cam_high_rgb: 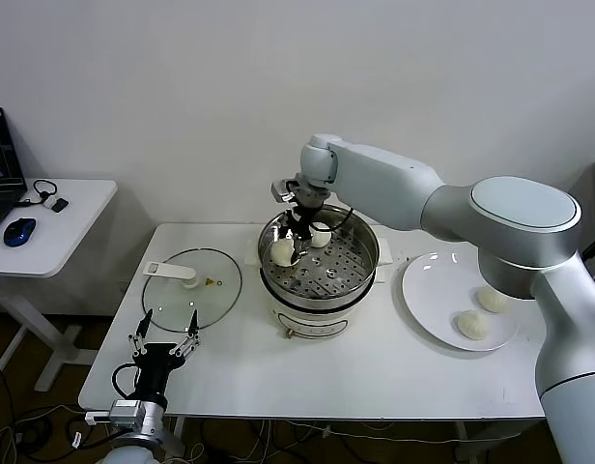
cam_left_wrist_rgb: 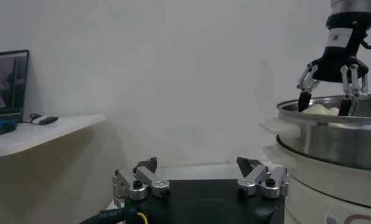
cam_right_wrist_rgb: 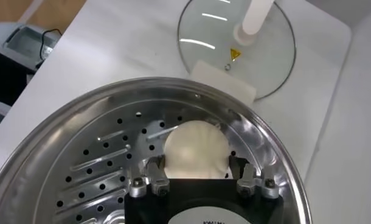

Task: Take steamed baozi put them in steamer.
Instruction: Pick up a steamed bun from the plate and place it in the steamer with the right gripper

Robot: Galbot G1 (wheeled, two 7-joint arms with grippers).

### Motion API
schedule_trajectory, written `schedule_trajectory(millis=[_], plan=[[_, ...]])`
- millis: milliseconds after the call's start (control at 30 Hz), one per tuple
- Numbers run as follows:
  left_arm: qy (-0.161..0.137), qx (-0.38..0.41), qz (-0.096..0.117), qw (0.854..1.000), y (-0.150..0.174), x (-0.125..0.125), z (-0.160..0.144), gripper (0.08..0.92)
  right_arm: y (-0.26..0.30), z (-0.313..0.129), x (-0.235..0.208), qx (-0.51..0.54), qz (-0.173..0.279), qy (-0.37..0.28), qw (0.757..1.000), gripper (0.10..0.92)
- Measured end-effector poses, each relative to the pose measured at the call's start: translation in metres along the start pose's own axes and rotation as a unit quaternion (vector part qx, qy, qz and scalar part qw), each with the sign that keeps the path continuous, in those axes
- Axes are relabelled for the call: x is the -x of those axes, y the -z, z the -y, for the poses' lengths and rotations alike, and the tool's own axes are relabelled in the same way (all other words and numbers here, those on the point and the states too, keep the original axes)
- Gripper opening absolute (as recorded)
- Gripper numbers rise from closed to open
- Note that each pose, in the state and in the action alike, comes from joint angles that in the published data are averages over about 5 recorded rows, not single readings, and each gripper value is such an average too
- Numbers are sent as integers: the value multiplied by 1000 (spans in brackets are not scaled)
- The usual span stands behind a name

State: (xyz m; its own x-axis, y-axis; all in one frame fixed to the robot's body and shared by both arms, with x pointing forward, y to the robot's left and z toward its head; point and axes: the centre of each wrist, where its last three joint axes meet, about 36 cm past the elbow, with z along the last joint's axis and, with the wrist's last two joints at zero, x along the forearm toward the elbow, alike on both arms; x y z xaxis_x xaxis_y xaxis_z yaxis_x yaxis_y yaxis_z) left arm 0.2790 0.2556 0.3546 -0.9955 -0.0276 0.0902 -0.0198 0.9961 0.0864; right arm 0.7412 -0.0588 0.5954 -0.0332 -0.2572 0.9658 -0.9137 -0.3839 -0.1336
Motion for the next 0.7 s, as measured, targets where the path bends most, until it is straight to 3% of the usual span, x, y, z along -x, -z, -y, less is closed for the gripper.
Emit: schedule_trajectory(millis=[367,600,700], plan=[[0,0,1,1000,0,2,0,823,3,-2,7,-8,0,6,1000,691],[1,-1,1,1000,0,1,0,823,0,-5,9,-11,1,8,1000,808],[1,-1,1,1000,0,1,0,823,-1,-7,8,-11,2,7,1000,821]])
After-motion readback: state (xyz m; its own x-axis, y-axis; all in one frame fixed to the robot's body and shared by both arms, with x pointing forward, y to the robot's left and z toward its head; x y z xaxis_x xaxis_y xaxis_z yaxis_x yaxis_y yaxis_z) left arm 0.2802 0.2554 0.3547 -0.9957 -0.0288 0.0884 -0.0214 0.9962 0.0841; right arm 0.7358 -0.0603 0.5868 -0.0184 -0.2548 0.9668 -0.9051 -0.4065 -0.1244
